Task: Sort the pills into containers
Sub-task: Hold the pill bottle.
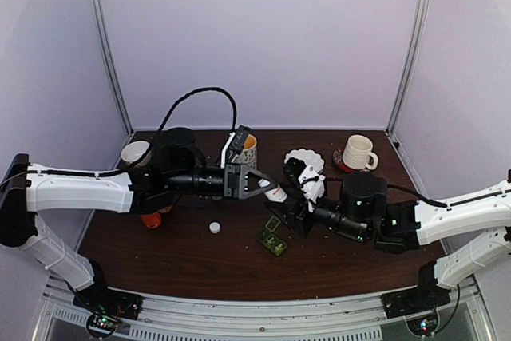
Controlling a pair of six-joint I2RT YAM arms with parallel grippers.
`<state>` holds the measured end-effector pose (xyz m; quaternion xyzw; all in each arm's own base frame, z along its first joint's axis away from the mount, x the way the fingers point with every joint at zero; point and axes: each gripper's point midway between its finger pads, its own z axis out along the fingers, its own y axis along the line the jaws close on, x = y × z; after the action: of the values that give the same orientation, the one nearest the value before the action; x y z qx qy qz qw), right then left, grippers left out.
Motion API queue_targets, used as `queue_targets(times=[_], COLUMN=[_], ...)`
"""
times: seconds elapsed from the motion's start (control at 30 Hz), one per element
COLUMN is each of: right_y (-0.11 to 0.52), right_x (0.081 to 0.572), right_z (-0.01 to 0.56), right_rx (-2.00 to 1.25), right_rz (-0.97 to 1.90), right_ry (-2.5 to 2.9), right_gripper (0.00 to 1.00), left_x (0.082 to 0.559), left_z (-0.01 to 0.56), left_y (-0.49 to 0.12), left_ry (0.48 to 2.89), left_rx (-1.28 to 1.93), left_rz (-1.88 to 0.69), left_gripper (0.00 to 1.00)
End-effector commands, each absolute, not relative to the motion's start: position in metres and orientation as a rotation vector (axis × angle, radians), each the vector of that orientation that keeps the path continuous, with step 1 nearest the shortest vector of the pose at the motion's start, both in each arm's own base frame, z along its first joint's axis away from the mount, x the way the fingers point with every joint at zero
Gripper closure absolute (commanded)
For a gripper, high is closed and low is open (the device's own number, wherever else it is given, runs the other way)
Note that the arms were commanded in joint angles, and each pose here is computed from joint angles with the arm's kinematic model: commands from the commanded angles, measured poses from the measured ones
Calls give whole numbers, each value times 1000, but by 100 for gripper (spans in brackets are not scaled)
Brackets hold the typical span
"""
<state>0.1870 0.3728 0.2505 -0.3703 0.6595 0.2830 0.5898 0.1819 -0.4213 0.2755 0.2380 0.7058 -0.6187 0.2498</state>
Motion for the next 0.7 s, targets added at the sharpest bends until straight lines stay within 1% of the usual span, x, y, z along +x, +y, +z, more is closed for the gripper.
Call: queue_targets(times=[0.0, 0.17, 0.2, 0.27, 0.33, 0.47, 0.53, 0.57, 0.67], right_y=[366, 363, 363, 363, 363, 364, 365, 365, 365], right_x=[189, 184, 184, 183, 184, 184, 183, 183, 184], right_z=[269, 274, 274, 274, 273, 271, 271, 270, 270], right_rx=[-809, -800, -803, -806, -808, -814, -815, -817, -820], right_rz=[652, 650, 648, 643, 637, 637, 638, 638, 634], right_ry=[1494, 1462, 1460, 1458, 1463, 1468, 1470, 1471, 1474], right_gripper=[50, 50, 51, 58, 63, 61, 67, 68, 65], left_x=[182, 183, 183, 183, 184, 183, 183, 183, 183], left_z=[288, 286, 286, 285, 284, 286, 286, 287, 288], left_y=[-425, -425, -425, -425, -425, -425, -425, -424, -424], left_ry=[1861, 1862, 1863, 1866, 1866, 1860, 1861, 1859, 1855], left_rx=[637, 617, 614, 615, 615, 616, 616, 617, 618], left_rz=[-1732, -1747, -1746, -1745, -1746, -1747, -1747, -1749, -1750], left_gripper=[100, 100, 100, 100, 100, 100, 100, 100, 100])
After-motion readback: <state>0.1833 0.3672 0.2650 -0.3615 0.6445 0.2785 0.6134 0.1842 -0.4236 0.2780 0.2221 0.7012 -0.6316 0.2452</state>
